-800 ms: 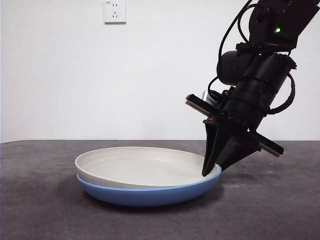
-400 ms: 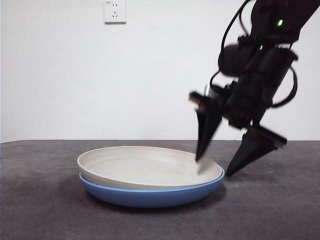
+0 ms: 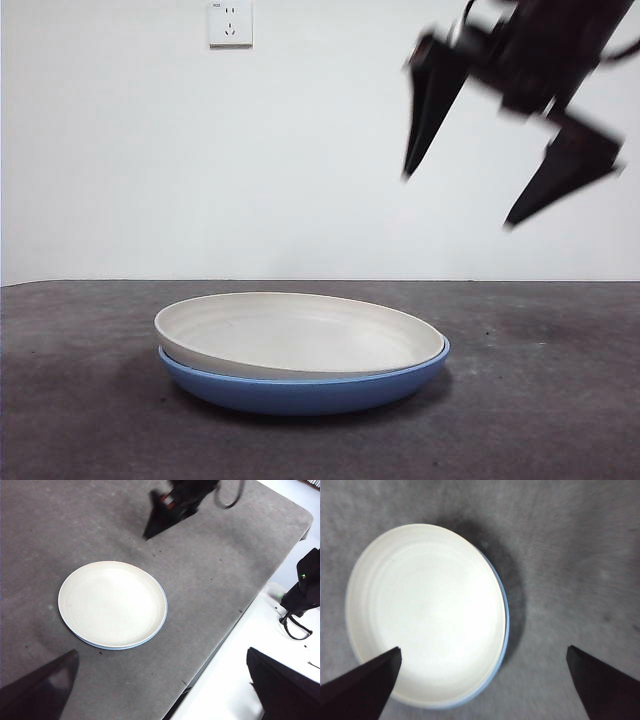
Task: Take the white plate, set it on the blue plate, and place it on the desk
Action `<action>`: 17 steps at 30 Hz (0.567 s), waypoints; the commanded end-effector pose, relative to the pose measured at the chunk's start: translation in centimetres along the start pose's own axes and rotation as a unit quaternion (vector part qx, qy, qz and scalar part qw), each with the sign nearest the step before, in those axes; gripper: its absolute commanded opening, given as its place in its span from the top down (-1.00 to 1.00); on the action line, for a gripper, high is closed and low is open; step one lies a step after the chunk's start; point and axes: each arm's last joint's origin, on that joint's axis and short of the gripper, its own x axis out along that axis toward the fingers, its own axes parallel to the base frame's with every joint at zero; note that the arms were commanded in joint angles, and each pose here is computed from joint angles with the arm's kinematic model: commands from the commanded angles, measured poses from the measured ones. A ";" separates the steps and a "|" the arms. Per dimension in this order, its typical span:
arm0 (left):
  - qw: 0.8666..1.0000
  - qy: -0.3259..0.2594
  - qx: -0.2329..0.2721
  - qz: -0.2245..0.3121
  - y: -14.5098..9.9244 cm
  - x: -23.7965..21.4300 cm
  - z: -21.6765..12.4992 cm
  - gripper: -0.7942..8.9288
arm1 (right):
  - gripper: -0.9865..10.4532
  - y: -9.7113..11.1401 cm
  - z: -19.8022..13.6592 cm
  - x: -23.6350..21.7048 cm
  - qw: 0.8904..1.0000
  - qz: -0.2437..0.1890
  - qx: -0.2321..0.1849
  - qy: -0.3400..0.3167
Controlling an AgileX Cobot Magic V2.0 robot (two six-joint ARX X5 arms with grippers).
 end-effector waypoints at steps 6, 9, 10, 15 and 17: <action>1.000 -0.008 0.001 -0.003 -0.1 -0.2 0.3 -0.45 | -0.18 2.1 -4.6 -9.7 0.992 0.018 -0.097 -0.074; 1.000 -0.008 0.001 -0.003 -0.1 -0.2 0.3 -0.45 | -0.18 2.2 -7.3 -12.8 0.988 0.011 -0.121 -0.093; 1.000 -0.008 0.001 -0.003 -0.1 -0.2 0.3 -0.45 | -0.18 2.1 -8.3 -13.7 0.987 0.008 -0.127 -0.096; 1.000 -0.008 -0.009 -0.003 -0.1 -0.2 0.3 -0.45 | -0.18 1.6 -12.8 -17.1 0.981 -0.006 -0.151 -0.118; 1.000 -0.007 -0.024 -0.003 -0.1 -0.2 0.2 -0.45 | -0.18 1.4 -14.2 -18.1 0.979 -0.008 -0.155 -0.134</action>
